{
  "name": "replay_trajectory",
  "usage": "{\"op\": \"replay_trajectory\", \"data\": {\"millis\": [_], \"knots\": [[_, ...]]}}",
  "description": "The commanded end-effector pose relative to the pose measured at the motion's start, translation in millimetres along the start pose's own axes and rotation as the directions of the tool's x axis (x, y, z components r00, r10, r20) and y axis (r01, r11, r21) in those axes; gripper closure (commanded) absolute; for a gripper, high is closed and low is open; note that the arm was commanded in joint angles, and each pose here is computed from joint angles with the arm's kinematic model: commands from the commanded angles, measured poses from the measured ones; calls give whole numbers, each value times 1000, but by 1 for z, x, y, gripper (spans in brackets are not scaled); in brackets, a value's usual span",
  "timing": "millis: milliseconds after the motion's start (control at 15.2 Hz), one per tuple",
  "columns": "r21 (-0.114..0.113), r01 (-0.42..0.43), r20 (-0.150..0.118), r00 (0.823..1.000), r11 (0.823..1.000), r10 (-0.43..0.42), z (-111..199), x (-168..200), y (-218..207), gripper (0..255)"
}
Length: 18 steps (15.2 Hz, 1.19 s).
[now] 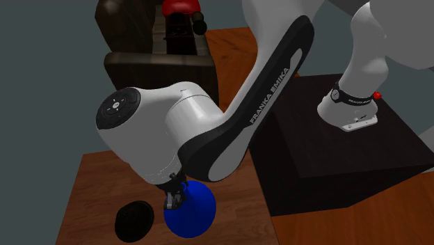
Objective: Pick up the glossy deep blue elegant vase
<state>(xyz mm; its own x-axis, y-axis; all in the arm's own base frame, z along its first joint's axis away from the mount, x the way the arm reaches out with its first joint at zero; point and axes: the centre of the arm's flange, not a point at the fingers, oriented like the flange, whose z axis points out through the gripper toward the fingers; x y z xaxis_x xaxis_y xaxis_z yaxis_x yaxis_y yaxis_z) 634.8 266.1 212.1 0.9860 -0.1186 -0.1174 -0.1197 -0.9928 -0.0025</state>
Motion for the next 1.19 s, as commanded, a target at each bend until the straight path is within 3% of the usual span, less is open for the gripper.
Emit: {"op": "replay_trajectory", "data": {"millis": [0,1122], "knots": [[0,0,1,1000,1000,0,1,0,0,255],[0,0,1,1000,1000,0,-79,-9,0,255]]}}
